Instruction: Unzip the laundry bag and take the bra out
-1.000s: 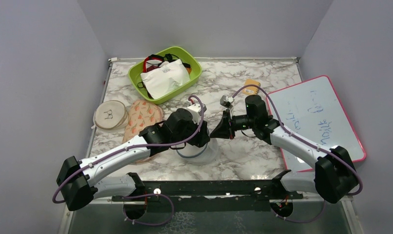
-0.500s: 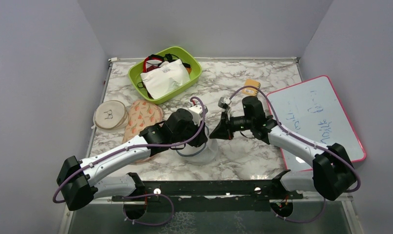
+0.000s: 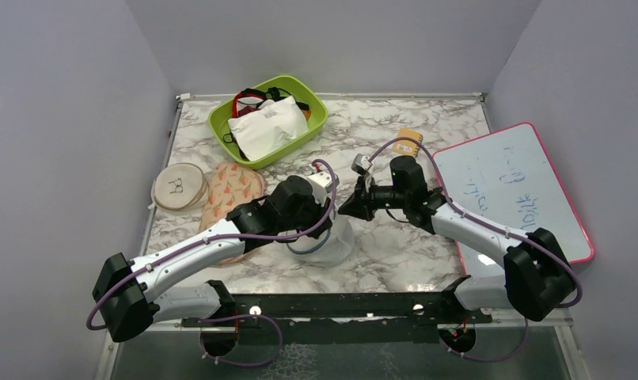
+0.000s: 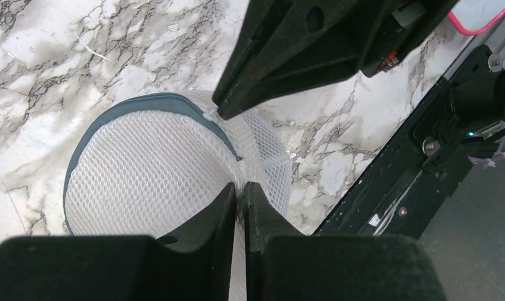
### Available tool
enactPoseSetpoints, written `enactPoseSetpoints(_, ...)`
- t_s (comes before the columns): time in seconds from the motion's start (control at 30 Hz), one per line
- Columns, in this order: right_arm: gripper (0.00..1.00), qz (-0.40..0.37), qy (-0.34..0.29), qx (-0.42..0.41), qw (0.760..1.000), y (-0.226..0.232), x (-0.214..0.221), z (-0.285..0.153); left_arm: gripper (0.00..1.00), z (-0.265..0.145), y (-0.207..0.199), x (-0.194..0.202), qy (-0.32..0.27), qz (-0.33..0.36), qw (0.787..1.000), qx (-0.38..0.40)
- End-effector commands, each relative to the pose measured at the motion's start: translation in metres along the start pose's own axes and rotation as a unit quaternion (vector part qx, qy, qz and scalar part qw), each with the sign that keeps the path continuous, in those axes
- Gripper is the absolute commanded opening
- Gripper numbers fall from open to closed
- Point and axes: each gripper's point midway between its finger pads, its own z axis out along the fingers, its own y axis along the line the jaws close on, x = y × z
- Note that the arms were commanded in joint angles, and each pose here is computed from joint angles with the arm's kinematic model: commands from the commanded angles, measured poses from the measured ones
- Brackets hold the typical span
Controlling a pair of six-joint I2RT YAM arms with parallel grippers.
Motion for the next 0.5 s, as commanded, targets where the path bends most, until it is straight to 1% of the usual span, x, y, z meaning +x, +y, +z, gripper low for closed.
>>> enactPoseSetpoints(0.0, 0.01, -0.062, -0.034, 0.091, 0.993, -0.041, -0.029, 0.003, 0.0, -0.004, -0.012, 0.015, 0.029, 0.024, 0.999, 0.038)
enactPoseSetpoints(0.07, 0.01, -0.078, -0.047, 0.106, 0.99, -0.047, -0.033, 0.002, 0.0, -0.005, -0.012, 0.015, 0.03, 0.03, 0.998, 0.041)
enactPoseSetpoints(0.17, 0.01, -0.114, -0.062, 0.108, 0.986, -0.052, -0.038, 0.005, 0.0, -0.006, -0.012, 0.017, 0.031, 0.039, 0.998, 0.043)
enactPoseSetpoints(0.3, 0.01, -0.143, -0.05, 0.105, 0.983, -0.067, -0.031, 0.019, 0.0, -0.005, -0.009, 0.019, 0.034, 0.043, 0.998, 0.038)
enactPoseSetpoints(0.47, 0.01, -0.156, -0.036, 0.062, 0.985, -0.073, -0.022, 0.042, 0.0, -0.001, -0.002, 0.023, 0.04, 0.038, 0.998, 0.021)
